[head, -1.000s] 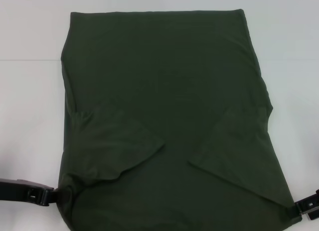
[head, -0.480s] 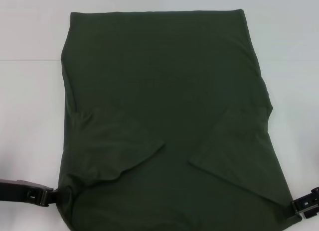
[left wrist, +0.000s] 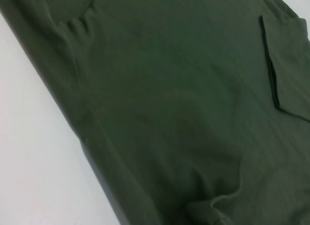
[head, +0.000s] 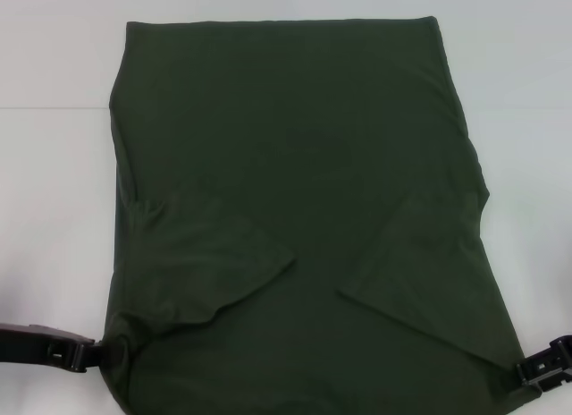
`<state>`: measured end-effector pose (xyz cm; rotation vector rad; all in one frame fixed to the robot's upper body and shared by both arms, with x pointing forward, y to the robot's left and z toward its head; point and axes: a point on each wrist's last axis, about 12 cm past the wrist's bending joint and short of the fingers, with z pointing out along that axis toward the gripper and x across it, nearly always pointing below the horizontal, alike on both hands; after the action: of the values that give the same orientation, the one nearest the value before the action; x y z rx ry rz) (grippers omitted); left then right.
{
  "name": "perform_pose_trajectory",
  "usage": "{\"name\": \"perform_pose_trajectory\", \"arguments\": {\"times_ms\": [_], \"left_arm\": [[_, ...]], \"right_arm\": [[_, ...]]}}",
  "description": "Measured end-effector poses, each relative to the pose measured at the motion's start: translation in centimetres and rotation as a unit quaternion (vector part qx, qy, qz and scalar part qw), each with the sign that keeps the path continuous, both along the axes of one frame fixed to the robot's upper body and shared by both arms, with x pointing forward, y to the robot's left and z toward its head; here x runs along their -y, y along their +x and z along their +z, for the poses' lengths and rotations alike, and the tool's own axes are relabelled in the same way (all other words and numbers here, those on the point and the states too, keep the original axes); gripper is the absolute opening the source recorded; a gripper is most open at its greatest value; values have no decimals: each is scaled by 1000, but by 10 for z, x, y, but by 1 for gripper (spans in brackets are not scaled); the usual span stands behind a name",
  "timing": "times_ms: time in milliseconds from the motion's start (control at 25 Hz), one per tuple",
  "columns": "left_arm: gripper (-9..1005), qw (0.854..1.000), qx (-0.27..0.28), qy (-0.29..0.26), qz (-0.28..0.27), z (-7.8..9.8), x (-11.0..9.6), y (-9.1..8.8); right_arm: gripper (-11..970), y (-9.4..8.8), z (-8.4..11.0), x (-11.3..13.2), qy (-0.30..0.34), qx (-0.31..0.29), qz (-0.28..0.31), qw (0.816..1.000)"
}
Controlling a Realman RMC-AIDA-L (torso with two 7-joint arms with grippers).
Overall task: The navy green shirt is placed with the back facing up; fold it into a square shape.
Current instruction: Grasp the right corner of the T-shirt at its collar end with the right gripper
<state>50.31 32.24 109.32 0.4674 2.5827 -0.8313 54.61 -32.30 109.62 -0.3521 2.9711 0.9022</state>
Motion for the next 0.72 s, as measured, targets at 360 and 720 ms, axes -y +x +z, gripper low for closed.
{"name": "perform_pose_trajectory", "arguments": {"times_ms": [360, 720], "left_arm": [[6, 1000, 0, 0, -2, -2, 0, -2], [7, 1000, -1, -1, -3, -3, 1, -3]], "right_arm": [[832, -1, -1, -1, 0, -2, 1, 1000], [833, -2, -2, -2, 1, -3, 1, 1000]]}}
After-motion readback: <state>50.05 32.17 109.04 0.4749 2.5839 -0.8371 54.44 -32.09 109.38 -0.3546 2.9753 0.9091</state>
